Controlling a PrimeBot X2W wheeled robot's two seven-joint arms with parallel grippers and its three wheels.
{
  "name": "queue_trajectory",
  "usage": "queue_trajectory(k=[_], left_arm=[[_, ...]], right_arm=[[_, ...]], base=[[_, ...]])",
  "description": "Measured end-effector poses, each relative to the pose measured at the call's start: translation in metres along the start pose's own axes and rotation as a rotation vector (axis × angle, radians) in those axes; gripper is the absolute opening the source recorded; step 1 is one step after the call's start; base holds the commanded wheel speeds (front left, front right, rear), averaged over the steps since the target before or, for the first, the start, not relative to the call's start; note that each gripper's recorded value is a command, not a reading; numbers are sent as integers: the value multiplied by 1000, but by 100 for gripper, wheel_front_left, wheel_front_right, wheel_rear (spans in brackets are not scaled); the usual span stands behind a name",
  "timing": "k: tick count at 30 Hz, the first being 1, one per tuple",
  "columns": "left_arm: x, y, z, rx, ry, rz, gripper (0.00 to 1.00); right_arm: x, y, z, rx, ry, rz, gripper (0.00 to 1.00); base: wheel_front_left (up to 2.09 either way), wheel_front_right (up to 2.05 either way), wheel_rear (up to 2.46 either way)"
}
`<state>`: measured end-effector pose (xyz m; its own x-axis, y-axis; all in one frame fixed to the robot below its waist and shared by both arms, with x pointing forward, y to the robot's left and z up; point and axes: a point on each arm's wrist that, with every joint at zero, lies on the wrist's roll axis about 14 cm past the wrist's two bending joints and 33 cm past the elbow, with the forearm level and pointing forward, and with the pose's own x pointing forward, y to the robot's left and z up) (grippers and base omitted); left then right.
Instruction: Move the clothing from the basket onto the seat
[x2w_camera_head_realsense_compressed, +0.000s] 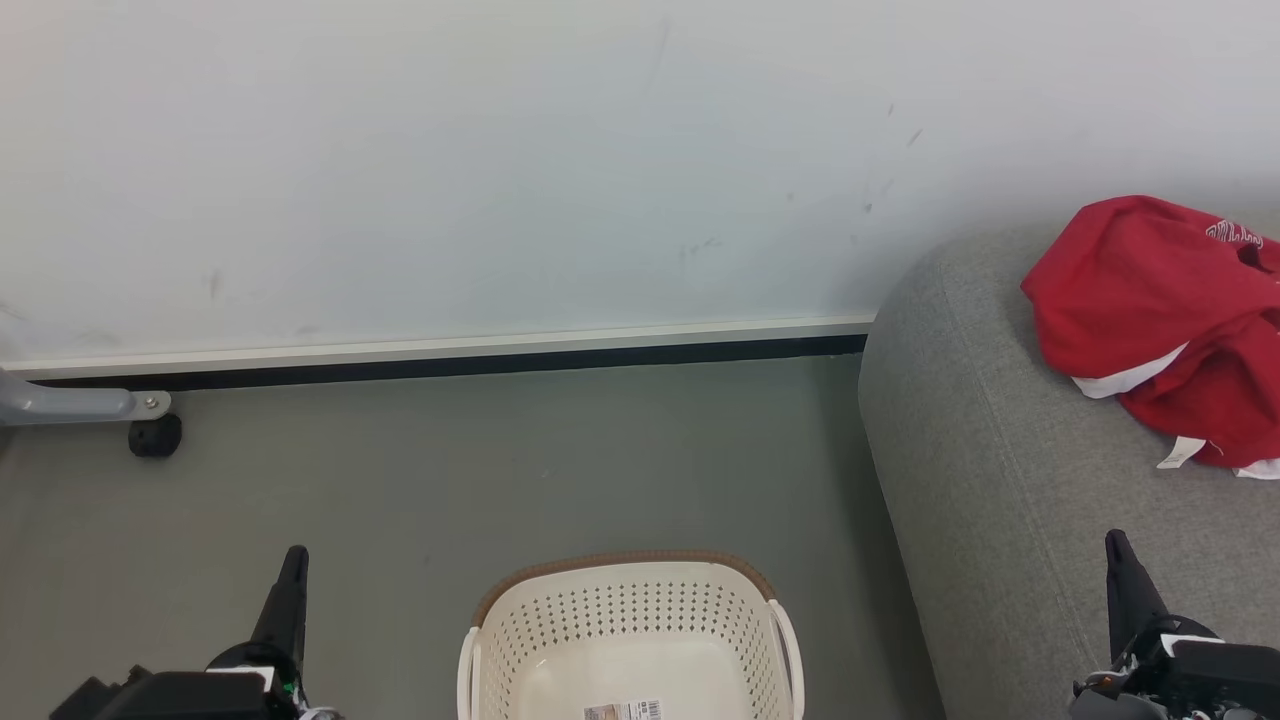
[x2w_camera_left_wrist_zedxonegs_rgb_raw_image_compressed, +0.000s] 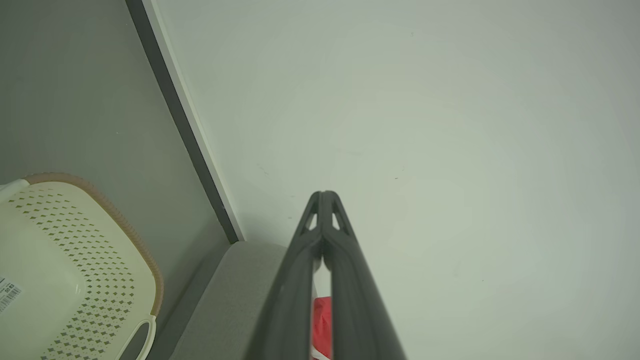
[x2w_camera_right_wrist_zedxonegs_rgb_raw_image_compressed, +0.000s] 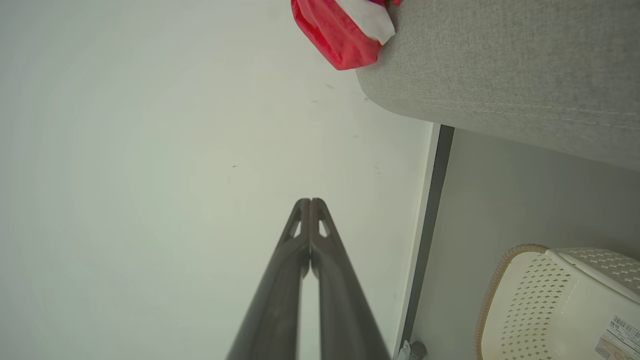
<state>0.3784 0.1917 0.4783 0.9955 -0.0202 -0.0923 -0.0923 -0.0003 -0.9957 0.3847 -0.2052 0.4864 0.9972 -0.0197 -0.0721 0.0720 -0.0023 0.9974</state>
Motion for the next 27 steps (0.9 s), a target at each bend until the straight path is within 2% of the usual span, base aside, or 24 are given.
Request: queue_trajectory(k=[27], left_arm=[[0,0,0,0,0,0,0]], right_arm=[[0,1,0,0,0,3,0]], base=[[0,0,0]])
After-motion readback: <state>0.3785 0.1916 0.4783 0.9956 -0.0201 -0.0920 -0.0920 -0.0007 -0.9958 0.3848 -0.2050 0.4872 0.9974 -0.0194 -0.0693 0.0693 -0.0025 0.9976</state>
